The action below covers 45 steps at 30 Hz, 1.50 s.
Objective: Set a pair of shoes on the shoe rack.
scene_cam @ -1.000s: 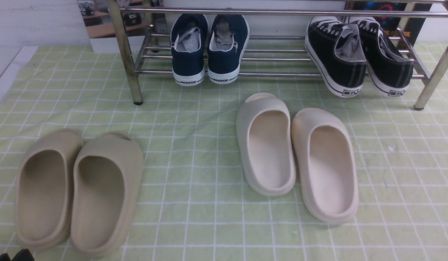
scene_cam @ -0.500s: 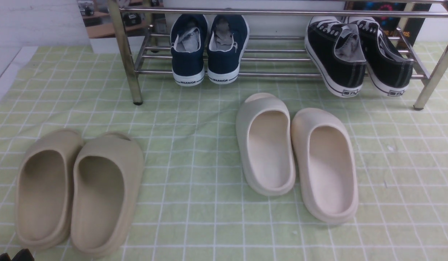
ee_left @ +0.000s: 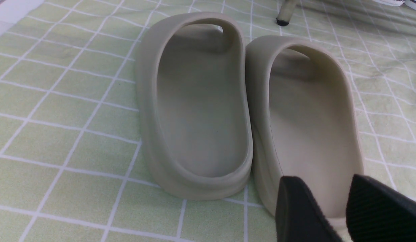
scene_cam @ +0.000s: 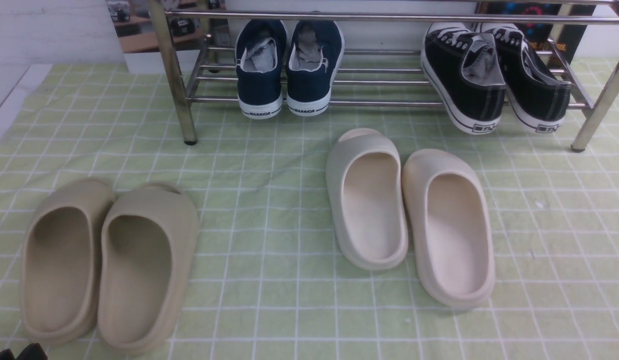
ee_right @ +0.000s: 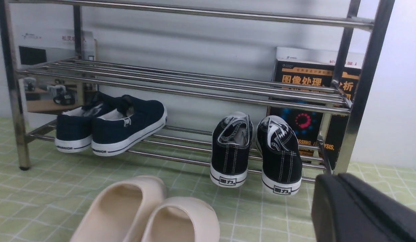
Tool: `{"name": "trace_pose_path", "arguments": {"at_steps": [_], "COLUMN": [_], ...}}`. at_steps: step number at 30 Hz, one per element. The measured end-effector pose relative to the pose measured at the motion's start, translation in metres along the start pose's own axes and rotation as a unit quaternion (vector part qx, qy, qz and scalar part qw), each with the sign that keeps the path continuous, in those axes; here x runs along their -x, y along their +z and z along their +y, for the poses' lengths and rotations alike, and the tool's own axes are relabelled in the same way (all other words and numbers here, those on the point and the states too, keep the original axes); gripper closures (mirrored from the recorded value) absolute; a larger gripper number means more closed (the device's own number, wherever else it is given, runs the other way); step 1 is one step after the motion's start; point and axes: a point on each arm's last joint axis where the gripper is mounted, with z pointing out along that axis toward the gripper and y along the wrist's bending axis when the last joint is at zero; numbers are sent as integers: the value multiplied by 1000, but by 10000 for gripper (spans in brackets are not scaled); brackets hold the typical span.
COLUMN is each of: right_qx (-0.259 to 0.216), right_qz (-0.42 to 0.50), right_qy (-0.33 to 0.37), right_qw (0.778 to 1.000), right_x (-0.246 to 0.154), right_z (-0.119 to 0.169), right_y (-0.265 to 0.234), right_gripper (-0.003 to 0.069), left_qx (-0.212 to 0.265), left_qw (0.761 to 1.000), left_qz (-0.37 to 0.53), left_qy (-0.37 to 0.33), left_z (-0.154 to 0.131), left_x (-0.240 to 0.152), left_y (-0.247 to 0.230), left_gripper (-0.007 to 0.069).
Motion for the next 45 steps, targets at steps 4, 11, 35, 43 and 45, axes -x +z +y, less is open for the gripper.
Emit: {"name": "trace_pose_path", "arguments": {"at_steps": [4,11,35,43,45], "right_qx": [-33,-89,-117,-117,-117], "right_qz": [24,104,186,187,187], "right_qy": [-11,-2,47,47,47], "right_qw": [999,991,974,974,974], "right_x": [-50,-113,-127,-127,-127], "right_z": [-4,-11,-13,-13,-13], "right_y": [13,11,5,5,5], "right_gripper": [659,659,656,651,650], "left_qx": [0,0,0,0,0], "left_qw": [1000,1000,1000,1000,1000], "left_qz": [0,0,0,0,0], "left_qy": [0,0,0,0,0], "left_z": [0,0,0,0,0], "left_x": [0,0,0,0,0], "left_y": [0,0,0,0,0], "left_gripper": [386,386,386,386,386]}}
